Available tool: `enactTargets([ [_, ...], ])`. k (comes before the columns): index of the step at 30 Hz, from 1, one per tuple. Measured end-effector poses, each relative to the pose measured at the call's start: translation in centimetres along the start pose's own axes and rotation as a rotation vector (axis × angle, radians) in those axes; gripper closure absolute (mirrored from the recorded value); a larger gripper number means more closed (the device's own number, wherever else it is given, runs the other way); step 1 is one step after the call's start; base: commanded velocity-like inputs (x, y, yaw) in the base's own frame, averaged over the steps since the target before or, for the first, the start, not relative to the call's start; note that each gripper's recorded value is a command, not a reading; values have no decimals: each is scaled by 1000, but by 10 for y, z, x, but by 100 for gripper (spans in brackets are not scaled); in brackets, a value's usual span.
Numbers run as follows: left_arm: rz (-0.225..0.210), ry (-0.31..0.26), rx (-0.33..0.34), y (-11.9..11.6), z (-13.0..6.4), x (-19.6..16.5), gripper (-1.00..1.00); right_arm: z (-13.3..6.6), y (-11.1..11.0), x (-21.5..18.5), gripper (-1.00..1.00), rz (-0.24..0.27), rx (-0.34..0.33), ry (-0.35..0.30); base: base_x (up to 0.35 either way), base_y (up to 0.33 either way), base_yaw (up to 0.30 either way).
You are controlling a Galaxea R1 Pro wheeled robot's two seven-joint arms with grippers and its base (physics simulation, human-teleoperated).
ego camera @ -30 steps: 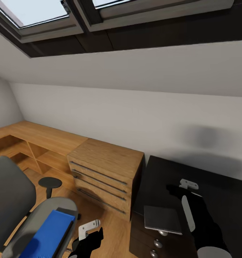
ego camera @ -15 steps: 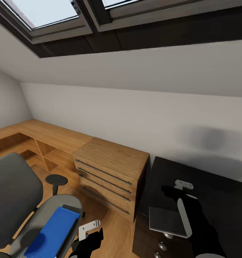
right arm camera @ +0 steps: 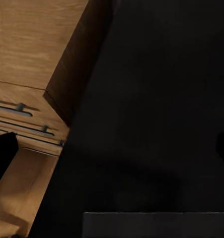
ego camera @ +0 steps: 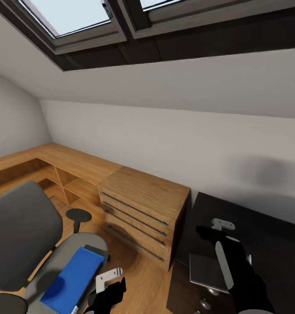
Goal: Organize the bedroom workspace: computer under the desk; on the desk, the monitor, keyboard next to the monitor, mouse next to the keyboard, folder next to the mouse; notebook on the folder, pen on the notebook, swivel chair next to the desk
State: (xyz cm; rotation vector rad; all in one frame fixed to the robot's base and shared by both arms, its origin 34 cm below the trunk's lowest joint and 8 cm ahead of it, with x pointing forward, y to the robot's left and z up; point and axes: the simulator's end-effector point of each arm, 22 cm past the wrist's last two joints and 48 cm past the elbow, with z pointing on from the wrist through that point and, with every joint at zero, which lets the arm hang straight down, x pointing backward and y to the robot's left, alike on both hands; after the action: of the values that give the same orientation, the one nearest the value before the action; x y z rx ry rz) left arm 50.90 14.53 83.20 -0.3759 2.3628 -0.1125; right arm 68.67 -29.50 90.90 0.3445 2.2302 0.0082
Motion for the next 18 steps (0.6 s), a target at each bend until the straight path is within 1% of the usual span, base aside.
enactTargets([
  [18,0,0,0,0,0,0,-100,0,0,8,-100,-2,-1,12,0,0,274],
])
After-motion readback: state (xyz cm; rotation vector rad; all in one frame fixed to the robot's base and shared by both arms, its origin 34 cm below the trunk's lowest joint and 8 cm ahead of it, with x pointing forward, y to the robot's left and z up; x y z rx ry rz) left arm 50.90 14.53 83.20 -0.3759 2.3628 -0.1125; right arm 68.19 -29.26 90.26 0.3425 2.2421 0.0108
